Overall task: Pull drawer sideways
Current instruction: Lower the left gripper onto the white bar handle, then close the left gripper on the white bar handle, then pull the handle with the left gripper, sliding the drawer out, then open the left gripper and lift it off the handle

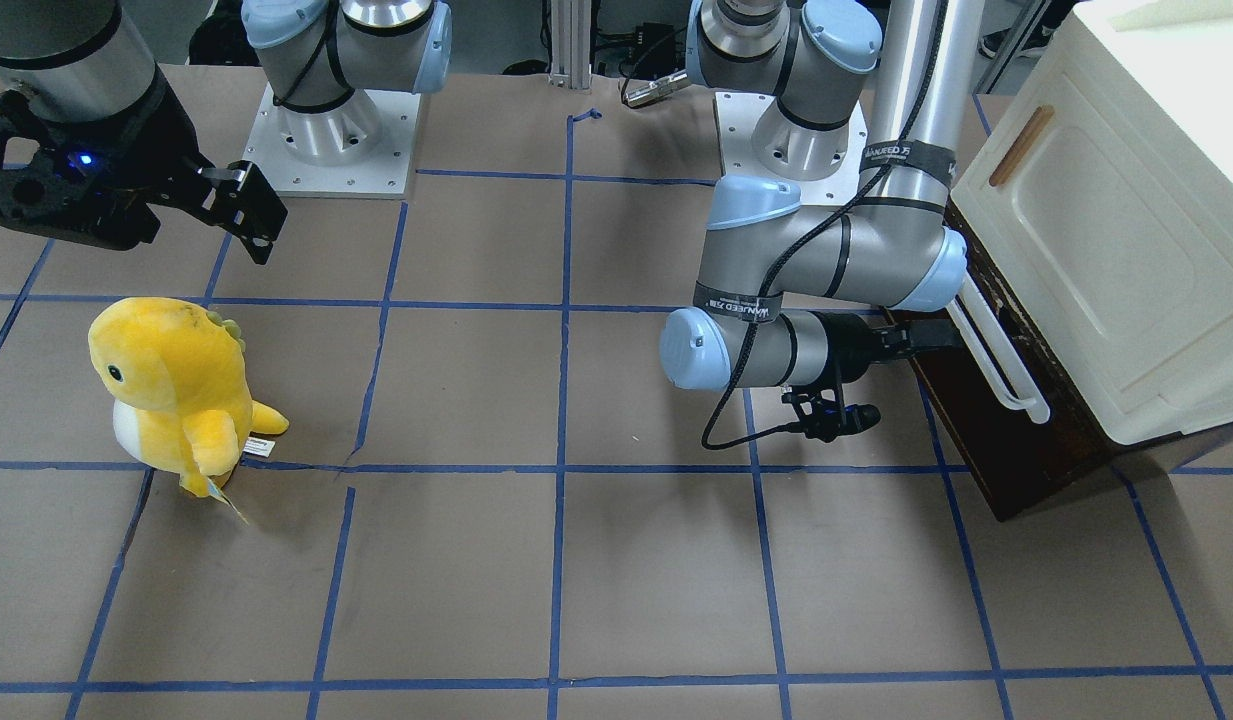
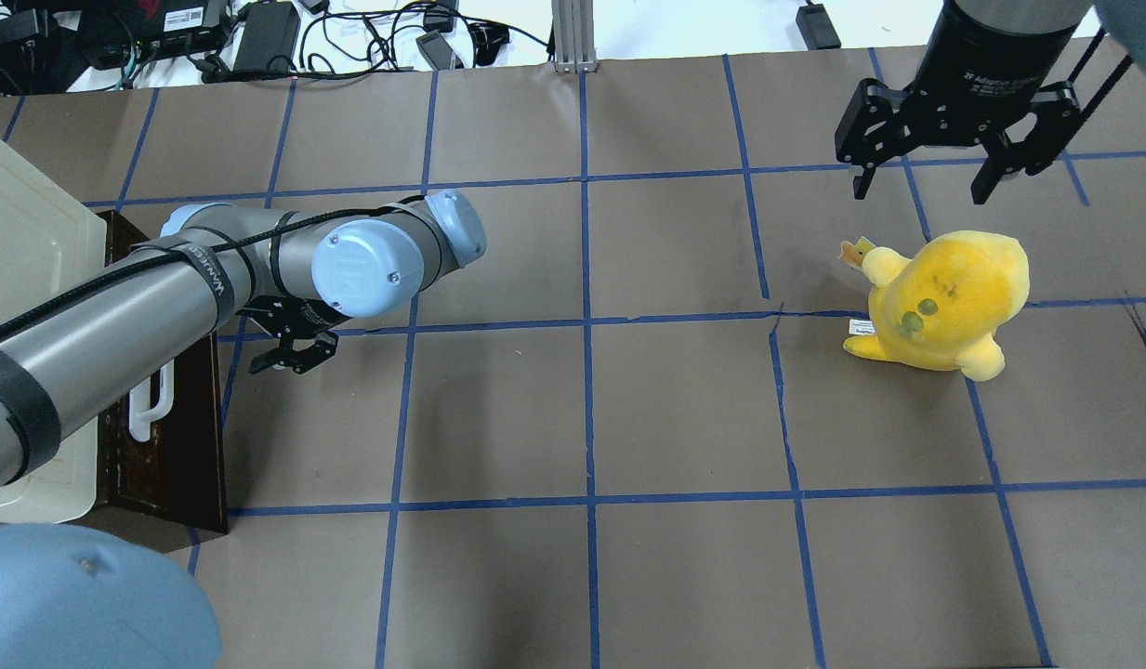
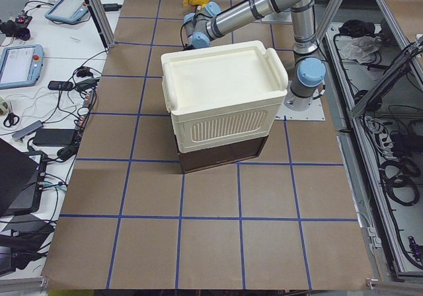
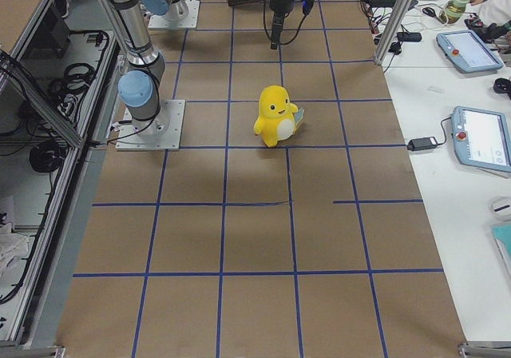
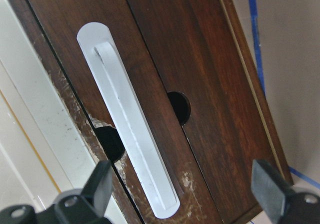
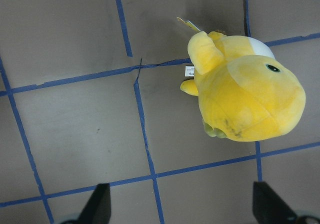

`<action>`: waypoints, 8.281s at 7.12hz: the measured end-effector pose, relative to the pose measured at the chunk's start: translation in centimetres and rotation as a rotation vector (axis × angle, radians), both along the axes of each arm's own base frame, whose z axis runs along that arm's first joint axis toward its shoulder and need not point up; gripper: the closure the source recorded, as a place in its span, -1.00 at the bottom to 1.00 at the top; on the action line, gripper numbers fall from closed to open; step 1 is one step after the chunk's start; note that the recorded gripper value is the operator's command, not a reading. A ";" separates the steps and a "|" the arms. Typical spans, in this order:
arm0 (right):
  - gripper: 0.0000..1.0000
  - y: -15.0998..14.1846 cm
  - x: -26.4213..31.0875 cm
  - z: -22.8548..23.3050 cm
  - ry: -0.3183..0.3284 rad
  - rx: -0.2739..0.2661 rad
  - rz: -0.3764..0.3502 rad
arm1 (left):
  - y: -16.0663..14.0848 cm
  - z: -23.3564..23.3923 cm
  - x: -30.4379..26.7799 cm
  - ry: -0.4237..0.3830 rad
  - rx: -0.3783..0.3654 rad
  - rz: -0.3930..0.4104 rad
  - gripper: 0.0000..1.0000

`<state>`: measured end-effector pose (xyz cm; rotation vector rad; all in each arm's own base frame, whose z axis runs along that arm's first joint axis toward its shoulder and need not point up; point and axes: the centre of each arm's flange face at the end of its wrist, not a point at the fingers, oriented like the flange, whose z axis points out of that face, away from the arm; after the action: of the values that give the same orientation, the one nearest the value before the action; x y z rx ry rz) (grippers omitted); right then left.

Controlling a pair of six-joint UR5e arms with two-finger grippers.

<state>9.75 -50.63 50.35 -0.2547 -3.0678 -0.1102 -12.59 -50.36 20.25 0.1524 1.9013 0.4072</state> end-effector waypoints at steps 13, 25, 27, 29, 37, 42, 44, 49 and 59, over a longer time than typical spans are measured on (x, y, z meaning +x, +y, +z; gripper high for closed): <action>-1.00 0.0 0.0 0.0 0.000 0.000 -0.001 | 1.2 -1.9 5.0 -0.101 0.053 -0.019 0.50; -1.00 0.0 0.0 0.0 0.000 0.000 -0.001 | 2.1 -1.7 -1.7 -0.096 0.041 -0.152 0.50; -1.00 0.0 0.0 0.0 0.000 0.001 -0.001 | 2.3 -1.6 -2.8 -0.094 0.037 -0.173 0.50; -1.00 0.0 0.0 0.0 0.000 0.000 0.000 | 2.6 -1.5 -3.9 -0.094 0.035 -0.195 0.50; -1.00 0.0 0.0 0.0 0.000 0.000 0.000 | 3.1 -1.4 -6.0 -0.094 0.031 -0.239 0.50; -1.00 0.0 0.0 0.0 0.000 0.000 0.000 | 3.5 -1.4 -7.0 -0.095 0.025 -0.260 0.50; -1.00 0.0 0.0 0.0 0.000 0.000 0.000 | 3.7 -1.3 -7.6 -0.096 0.024 -0.273 -0.16; -1.00 0.0 0.0 0.0 0.000 0.000 0.000 | 3.3 0.3 -8.0 -0.065 -0.019 -0.245 -1.00; -1.00 0.0 0.0 0.0 0.000 0.000 0.000 | 6.7 30.3 -7.8 1.121 -0.343 0.173 -1.00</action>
<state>9.75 -50.63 50.35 -0.2547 -3.0678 -0.1101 -20.36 -43.66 50.52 -0.0355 3.0691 0.0750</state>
